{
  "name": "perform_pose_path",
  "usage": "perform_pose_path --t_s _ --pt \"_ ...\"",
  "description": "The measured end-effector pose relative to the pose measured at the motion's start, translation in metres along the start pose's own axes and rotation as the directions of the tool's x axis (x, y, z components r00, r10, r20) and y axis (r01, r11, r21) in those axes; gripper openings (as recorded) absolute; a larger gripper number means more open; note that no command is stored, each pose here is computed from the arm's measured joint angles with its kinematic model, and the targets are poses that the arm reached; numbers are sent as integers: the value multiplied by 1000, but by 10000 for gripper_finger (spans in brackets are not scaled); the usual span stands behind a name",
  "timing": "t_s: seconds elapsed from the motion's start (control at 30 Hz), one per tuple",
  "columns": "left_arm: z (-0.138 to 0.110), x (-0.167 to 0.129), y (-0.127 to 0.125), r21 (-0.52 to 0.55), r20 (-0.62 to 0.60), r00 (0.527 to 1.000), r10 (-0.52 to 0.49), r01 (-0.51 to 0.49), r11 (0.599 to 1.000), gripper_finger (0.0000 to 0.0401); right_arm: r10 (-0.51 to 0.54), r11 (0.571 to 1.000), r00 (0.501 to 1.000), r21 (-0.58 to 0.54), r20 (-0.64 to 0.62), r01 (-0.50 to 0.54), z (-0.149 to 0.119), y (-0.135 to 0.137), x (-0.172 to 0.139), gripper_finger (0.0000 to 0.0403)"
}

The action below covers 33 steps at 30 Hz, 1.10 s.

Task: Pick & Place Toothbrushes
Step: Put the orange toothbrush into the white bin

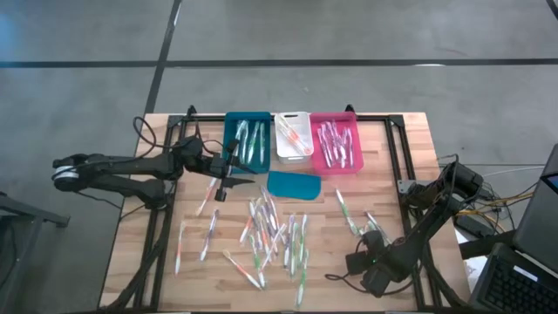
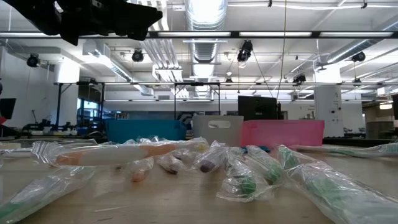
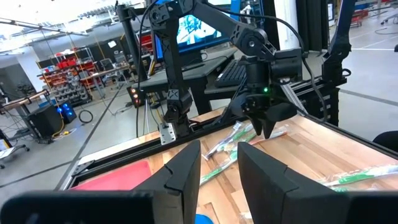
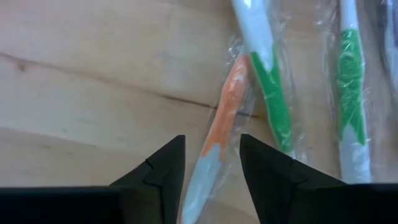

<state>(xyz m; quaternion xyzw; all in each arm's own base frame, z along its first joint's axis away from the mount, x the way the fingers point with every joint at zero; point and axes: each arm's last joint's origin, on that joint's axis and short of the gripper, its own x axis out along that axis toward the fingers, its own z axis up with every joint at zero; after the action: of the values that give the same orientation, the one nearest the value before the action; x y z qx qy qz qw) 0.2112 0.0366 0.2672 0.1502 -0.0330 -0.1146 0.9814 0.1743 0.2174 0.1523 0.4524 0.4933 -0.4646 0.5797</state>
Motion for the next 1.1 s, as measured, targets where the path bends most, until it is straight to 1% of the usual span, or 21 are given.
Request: perform_pose_path --t_s 0.17,0.27,0.57,0.9,1.0,1.1 --pt "-1 0 0 -2 -3 1000 -1 1 1000 112 -9 1000 1000 5 9 9 2 -3 5 157" --pt "-2 0 -1 -2 -4 1000 -2 2 1000 112 -4 1000 1000 7 4 4 3 -5 10 152" --pt "-2 0 -1 -2 -4 1000 -2 2 1000 112 -3 1000 1000 6 5 3 7 -10 19 110" --pt "-2 0 -1 -2 -4 1000 -2 2 1000 112 -10 1000 1000 4 7 10 7 -11 19 44" --pt "-1 0 -1 0 0 1000 0 0 1000 112 -9 1000 1000 2 8 9 7 -11 19 35" --pt "-1 0 0 1 2 1000 1 -1 1000 112 -8 1000 1000 2 8 8 7 -11 20 36"
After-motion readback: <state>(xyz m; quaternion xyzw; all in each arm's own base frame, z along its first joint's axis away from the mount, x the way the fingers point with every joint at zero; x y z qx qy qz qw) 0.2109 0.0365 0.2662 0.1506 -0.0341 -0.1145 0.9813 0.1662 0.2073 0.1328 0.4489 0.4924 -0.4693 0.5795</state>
